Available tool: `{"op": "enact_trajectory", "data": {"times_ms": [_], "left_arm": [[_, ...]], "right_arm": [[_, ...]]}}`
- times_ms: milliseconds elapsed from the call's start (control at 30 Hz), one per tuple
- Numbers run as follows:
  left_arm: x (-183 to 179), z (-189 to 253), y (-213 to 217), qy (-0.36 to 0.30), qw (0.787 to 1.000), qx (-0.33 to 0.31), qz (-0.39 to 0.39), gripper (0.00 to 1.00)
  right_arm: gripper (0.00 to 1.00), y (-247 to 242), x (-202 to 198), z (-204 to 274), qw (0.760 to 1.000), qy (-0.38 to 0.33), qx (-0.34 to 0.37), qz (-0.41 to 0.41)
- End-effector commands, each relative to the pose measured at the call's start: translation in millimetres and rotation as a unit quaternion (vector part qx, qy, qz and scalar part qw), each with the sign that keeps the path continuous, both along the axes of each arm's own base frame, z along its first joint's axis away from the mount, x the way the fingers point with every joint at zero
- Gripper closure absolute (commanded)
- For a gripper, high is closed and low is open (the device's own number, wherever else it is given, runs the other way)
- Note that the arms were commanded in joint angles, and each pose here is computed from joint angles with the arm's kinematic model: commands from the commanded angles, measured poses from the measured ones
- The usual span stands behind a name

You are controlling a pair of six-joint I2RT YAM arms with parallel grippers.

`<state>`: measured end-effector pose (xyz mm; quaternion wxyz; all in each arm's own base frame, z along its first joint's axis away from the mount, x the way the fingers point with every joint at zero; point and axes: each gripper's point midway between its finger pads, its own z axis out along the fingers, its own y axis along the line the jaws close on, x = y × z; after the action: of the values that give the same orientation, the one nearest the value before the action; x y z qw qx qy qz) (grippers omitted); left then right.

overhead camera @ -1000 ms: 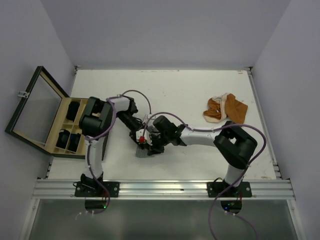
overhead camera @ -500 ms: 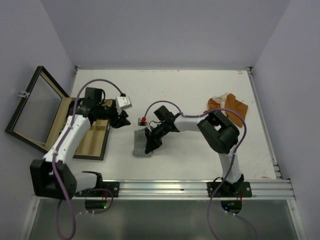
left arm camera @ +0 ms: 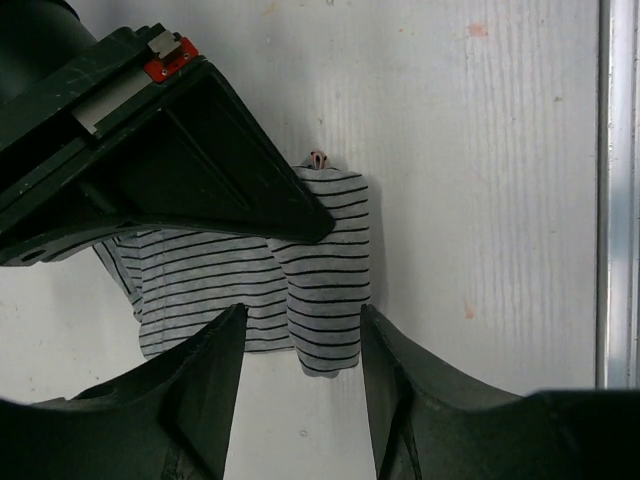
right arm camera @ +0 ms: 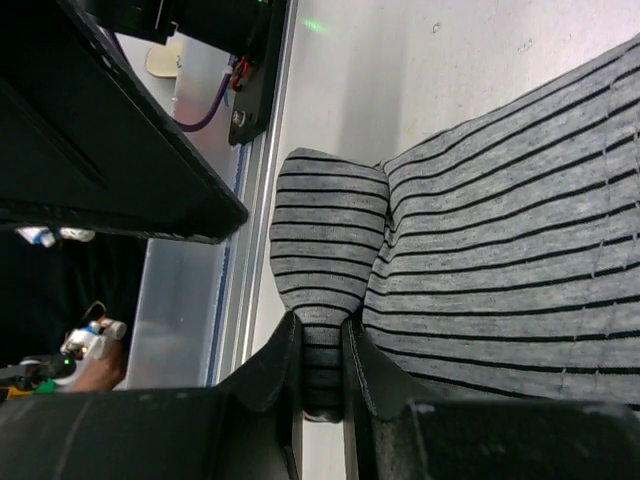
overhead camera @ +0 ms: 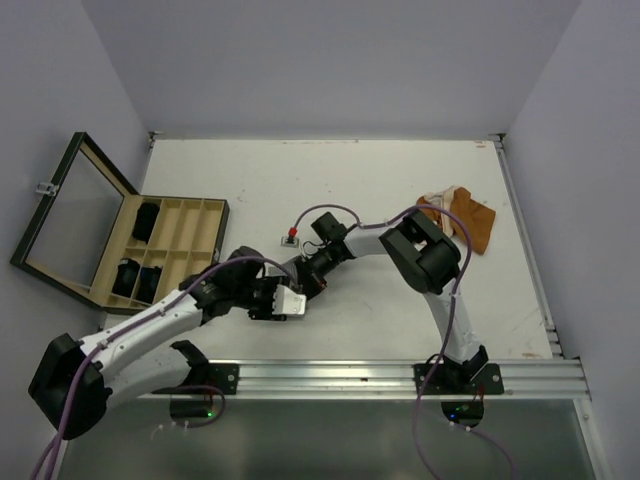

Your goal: Roll the underwear

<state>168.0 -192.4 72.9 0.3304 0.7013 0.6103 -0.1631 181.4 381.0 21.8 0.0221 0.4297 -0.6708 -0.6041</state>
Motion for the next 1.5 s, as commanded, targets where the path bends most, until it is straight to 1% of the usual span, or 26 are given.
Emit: {"op": "enact_trajectory", "data": {"times_ms": [0,100,300,433,500,533,600,633,700,733,833,900,967,1000,1033,1100,1133,1167,1200,1233,1267,1300,1367,1400,1433,1467], "left_arm": [[18.4,-2.8,-10.1,-0.044,0.999,0.010,0.011,0.48],[18.3,-15.9,-14.9,-0.021,0.999,0.019,0.022,0.51],[10.7,-43.6,-11.9,0.007,0.998,0.053,0.027,0.64],[-1.8,-58.8,-7.3,0.046,0.996,0.073,0.020,0.78],[-6.3,-59.1,-10.8,0.064,0.995,0.069,0.017,0.83],[-9.6,-62.7,-10.0,0.076,0.994,0.075,0.016,0.88],[-17.2,-65.6,-11.6,0.103,0.992,0.078,0.008,0.93],[-20.4,-68.8,-11.1,0.123,0.988,0.090,0.008,0.97],[-28.4,-72.5,-12.1,0.158,0.982,0.103,0.000,0.99],[-31.6,-77.4,-12.1,0.186,0.975,0.122,0.001,1.00],[-37.3,-86.0,-8.9,0.244,0.960,0.135,0.012,1.00],[-39.2,-90.1,-9.3,0.276,0.950,0.141,0.017,1.00],[-29.1,-89.1,-13.8,0.289,0.947,0.137,0.024,1.00],[-30.6,-87.5,-14.1,0.309,0.941,0.134,0.022,1.00],[-31.2,-93.7,-11.9,0.334,0.932,0.139,0.027,1.00],[-16.9,-87.7,-12.2,0.371,0.919,0.124,0.039,1.00],[-15.2,-95.0,-10.2,0.397,0.908,0.130,0.046,1.00],[-6.8,-95.5,-6.8,0.409,0.902,0.125,0.058,1.00],[7.3,-91.5,-13.7,0.408,0.904,0.113,0.057,1.00],[3.7,-96.3,-9.8,0.436,0.889,0.125,0.061,1.00],[7.9,-97.2,-9.3,0.448,0.883,0.122,0.065,1.00],[6.6,-101.6,-8.3,0.469,0.871,0.129,0.068,1.00],[21.9,-102.6,-12.0,0.475,0.868,0.121,0.076,1.00],[20.3,-109.4,-9.1,0.491,0.858,0.130,0.081,1.00],[29.1,-110.4,-12.0,0.487,0.860,0.128,0.082,1.00],[32.0,-112.8,-11.2,0.492,0.857,0.128,0.087,1.00]], "right_arm": [[1.00,-30.2,-8.7,-73.6,0.991,-0.004,-0.134,-0.024],[1.00,-31.0,-7.8,-72.9,0.990,-0.002,-0.136,-0.024],[1.00,-31.9,-5.3,-71.7,0.990,0.000,-0.139,-0.028],[1.00,-31.0,-0.3,-69.2,0.990,-0.005,-0.140,-0.032],[1.00,-30.8,1.6,-67.3,0.990,-0.011,-0.139,-0.033],[0.99,-31.4,3.5,-68.3,0.989,-0.019,-0.142,-0.035],[0.85,-32.2,7.8,-65.0,0.988,-0.035,-0.145,-0.034],[0.73,-34.6,13.8,-66.5,0.986,-0.048,-0.154,-0.039],[0.67,-36.3,27.5,-54.3,0.985,-0.067,-0.148,-0.055],[0.60,-41.8,43.1,-49.0,0.984,-0.067,-0.144,-0.079],[0.48,-52.2,76.4,-27.7,0.982,-0.085,-0.123,-0.118],[0.46,-59.2,90.5,-12.9,0.978,-0.113,-0.123,-0.126],[0.39,-68.9,103.5,1.0,0.975,-0.121,-0.122,-0.141],[0.30,-73.0,110.8,12.5,0.972,-0.139,-0.116,-0.149],[0.27,-80.3,118.5,17.9,0.969,-0.147,-0.118,-0.160],[0.26,-92.5,126.7,25.9,0.962,-0.169,-0.125,-0.173],[0.25,-102.2,135.0,36.6,0.956,-0.189,-0.126,-0.185],[0.25,-110.3,134.0,39.0,0.953,-0.198,-0.135,-0.187],[0.26,-116.7,136.0,43.2,0.948,-0.221,-0.133,-0.185],[0.29,-124.6,139.5,61.1,0.940,-0.252,-0.127,-0.194],[0.30,-129.6,133.3,61.4,0.937,-0.263,-0.126,-0.191],[0.32,-133.2,131.4,65.9,0.932,-0.287,-0.121,-0.186],[0.41,-137.5,121.5,87.4,0.922,-0.325,-0.098,-0.187],[0.44,-138.8,118.7,94.9,0.917,-0.344,-0.086,-0.182],[0.50,-136.4,111.6,101.3,0.917,-0.350,-0.073,-0.175],[0.51,-137.7,104.7,109.3,0.913,-0.363,-0.067,-0.172]]}}
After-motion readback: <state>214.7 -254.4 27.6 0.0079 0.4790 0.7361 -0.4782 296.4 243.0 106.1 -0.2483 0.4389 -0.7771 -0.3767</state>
